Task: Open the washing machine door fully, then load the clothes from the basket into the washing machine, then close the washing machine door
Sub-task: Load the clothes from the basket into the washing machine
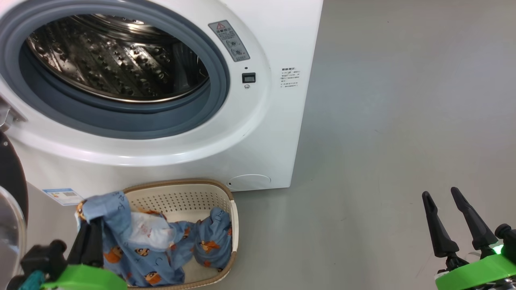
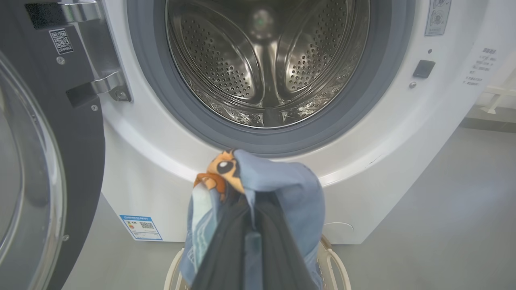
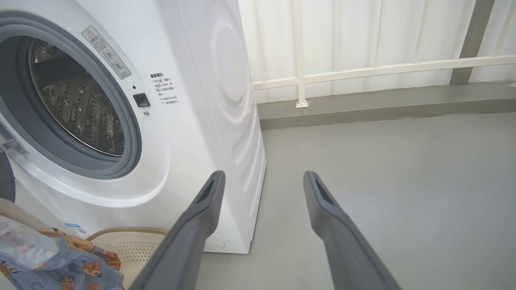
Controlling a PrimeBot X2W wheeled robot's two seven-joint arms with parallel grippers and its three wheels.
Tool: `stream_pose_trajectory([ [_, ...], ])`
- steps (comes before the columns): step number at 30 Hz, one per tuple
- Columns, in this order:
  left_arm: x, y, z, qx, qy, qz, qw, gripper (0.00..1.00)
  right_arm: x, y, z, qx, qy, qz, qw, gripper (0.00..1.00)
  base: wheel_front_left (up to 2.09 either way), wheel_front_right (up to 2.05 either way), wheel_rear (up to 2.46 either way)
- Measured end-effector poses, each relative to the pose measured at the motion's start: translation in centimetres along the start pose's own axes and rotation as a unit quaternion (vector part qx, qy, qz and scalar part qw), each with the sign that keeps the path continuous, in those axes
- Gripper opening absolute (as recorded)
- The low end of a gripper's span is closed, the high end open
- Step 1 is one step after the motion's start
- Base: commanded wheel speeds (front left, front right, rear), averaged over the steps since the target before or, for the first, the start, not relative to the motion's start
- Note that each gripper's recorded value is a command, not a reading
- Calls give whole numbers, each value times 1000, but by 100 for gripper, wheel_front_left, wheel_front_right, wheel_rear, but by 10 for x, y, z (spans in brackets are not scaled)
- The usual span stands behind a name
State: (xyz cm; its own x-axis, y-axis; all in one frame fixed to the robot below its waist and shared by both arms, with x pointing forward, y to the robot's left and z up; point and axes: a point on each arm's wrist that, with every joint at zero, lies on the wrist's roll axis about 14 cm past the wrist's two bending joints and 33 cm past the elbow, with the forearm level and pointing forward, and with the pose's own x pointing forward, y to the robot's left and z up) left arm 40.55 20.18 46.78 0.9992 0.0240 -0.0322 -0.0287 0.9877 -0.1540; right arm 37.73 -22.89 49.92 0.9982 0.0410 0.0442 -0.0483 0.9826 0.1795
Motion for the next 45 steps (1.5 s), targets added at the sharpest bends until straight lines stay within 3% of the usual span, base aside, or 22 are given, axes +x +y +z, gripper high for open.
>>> stream_pose_trajectory([
  [14,-9,-4,3,-6,-9,-3,1000,0,5,-5,-3,2,1,-10,1000,100,0,0,0],
  [22,45,-26,60,-6,-97,-34,995,0,11,-4,-15,5,18,-9,1000,100,0,0,0],
  [26,84,-40,108,18,-165,-55,985,0,16,-6,-26,6,32,-10,999,100,0,0,0],
  [29,108,-43,118,25,-175,-58,983,0,27,-5,-26,5,28,-7,1000,100,0,0,0],
  [34,138,-42,102,36,-146,-59,987,0,35,-6,-29,4,29,-6,1000,100,0,0,0],
  [45,204,-54,22,39,-24,-72,996,0,44,-24,-40,-7,42,-28,999,100,0,0,0],
])
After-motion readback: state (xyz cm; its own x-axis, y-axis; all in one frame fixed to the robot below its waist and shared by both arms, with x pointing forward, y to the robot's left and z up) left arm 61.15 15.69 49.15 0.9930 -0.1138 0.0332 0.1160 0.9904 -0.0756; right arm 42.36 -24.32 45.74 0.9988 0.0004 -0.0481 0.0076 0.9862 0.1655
